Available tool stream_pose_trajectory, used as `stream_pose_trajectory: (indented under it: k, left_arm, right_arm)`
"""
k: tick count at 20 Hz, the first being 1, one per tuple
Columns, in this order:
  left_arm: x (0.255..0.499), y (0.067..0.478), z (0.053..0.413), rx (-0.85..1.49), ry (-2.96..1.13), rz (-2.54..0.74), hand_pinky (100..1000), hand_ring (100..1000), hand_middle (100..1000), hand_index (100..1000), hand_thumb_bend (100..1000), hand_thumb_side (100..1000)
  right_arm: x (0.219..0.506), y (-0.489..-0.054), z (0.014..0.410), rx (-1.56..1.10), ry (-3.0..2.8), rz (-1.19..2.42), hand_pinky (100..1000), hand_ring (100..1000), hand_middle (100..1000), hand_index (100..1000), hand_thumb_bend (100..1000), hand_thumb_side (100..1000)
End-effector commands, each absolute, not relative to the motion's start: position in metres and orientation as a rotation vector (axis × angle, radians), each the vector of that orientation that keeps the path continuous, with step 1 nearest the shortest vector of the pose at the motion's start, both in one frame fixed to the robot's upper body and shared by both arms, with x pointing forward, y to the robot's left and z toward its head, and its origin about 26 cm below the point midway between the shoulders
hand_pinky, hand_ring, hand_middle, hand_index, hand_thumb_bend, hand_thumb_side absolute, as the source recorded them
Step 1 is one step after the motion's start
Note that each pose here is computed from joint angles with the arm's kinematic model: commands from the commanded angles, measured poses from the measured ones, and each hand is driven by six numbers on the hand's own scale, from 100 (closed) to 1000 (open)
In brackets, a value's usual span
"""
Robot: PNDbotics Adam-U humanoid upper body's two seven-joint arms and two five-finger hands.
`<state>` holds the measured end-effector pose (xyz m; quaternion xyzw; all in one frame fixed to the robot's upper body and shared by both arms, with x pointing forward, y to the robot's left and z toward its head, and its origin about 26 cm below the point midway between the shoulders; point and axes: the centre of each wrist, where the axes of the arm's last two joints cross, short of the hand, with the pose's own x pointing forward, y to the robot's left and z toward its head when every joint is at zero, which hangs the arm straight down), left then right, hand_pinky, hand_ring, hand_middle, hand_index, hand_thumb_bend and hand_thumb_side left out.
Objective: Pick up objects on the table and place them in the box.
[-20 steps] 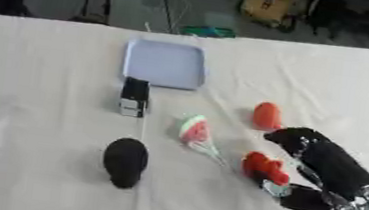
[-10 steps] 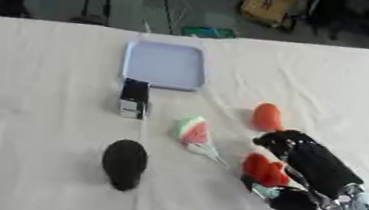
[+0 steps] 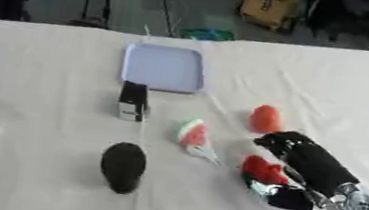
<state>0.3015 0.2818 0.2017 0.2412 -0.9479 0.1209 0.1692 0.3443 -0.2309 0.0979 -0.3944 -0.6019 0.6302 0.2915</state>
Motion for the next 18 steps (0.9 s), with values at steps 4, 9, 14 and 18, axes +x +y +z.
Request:
stream_pose_trajectory:
  k: [4, 9, 14, 18]
  left_arm:
    - [0.300, 0.280, 0.207, 0.673, -2.718, 0.341, 681, 656, 734, 695, 100, 941]
    - [0.300, 0.280, 0.207, 0.672, -2.716, 0.342, 682, 657, 735, 695, 100, 940]
    - [0.300, 0.280, 0.207, 0.673, -2.713, 0.343, 682, 657, 736, 695, 100, 940]
    - [0.300, 0.280, 0.206, 0.677, -2.712, 0.338, 682, 657, 736, 696, 100, 938]
  right_arm:
    - [0.350, -0.240, 0.100, -1.055, -1.575, 1.688, 909, 886, 828, 930, 386, 991]
    - [0.352, -0.243, 0.099, -1.024, -1.560, 1.710, 911, 885, 828, 927, 400, 988]
    - [0.354, -0.249, 0.098, -0.986, -1.533, 1.735, 911, 885, 828, 926, 402, 977]
    - [0.356, -0.253, 0.098, -0.977, -1.514, 1.730, 910, 884, 825, 924, 402, 975]
